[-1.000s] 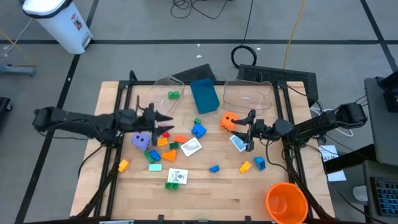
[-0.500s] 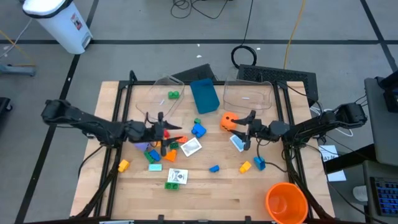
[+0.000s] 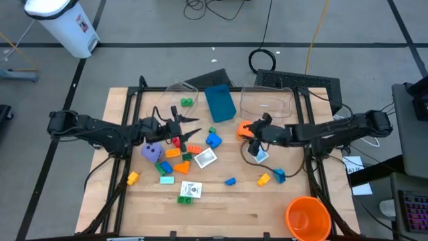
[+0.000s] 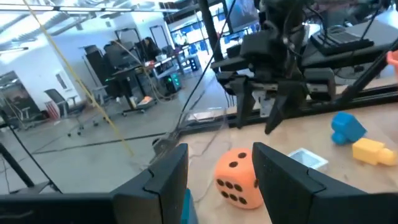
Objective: Pick & Place Toys
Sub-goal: Put the orange dice into the blue bin
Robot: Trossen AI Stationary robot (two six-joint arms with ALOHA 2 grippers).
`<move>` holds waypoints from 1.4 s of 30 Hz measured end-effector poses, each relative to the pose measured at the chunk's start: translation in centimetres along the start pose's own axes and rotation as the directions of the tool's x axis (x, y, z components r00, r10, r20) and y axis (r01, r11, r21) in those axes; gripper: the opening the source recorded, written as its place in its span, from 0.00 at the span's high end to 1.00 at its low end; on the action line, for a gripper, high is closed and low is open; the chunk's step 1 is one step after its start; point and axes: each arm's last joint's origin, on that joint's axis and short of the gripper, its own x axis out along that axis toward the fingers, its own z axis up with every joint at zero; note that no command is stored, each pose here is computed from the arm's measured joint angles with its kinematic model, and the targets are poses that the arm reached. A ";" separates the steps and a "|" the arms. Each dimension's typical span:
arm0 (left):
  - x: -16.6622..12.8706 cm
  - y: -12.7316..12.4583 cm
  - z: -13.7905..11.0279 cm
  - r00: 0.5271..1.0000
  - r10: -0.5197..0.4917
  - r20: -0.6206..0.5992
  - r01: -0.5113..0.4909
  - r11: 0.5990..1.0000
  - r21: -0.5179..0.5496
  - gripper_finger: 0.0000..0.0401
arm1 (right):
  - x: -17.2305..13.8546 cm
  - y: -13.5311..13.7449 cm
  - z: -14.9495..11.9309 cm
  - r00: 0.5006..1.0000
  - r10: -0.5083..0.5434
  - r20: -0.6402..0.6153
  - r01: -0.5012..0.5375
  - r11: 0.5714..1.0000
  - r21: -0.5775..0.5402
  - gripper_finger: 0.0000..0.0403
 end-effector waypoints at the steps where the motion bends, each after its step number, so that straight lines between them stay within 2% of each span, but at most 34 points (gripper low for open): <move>1: 0.1 0.3 0.0 1.000 -0.001 0.010 0.001 1.000 -0.003 0.54 | 0.0 -0.2 0.4 0.999 -0.015 -0.043 0.015 1.000 -0.007 0.48; 4: 0.2 1.1 -0.2 1.000 -0.025 0.020 0.025 1.000 -0.018 0.54 | 0.2 -0.9 2.0 0.990 -0.041 -0.132 0.045 0.999 0.026 0.48; 7: 0.3 1.5 -0.4 0.998 -0.063 0.028 0.065 0.997 -0.051 0.54 | 0.7 -1.7 2.3 0.964 -0.024 -0.264 0.047 0.996 0.080 0.48; 9: 0.3 1.7 -0.5 0.995 -0.090 0.034 0.092 0.994 -0.057 0.54 | 1.2 -2.1 2.4 0.959 -0.001 -0.284 0.026 0.996 0.082 0.48; 13: 0.3 1.9 -0.6 0.994 -0.103 0.037 0.105 0.993 -0.057 0.54 | 1.6 -2.7 2.9 0.967 0.034 -0.252 -0.026 0.999 0.037 0.48; 17: 0.3 1.8 -0.7 0.994 -0.110 0.022 0.112 0.991 -0.077 0.54 | 1.8 -2.8 3.4 0.979 0.037 -0.202 -0.029 0.999 0.046 0.48; 21: 0.3 1.8 -0.7 0.994 -0.112 0.019 0.113 0.990 -0.080 0.54 | 1.9 -2.7 3.9 0.987 0.047 -0.152 -0.046 0.999 0.009 0.48; 27: 0.3 1.8 -0.8 0.994 -0.113 0.015 0.114 0.989 -0.091 0.54 | 1.9 -2.7 3.9 0.987 0.049 -0.152 -0.055 0.998 -0.038 0.47; 37: 0.3 1.8 -0.8 0.994 -0.112 0.014 0.113 0.989 -0.091 0.54 | 1.9 -2.7 4.1 0.990 0.051 -0.132 -0.056 0.998 -0.034 0.45; 42: 0.3 1.8 -0.8 0.994 -0.112 0.014 0.113 0.989 -0.091 0.54 | 1.9 -2.7 3.9 0.987 0.047 -0.157 -0.046 0.999 0.010 0.41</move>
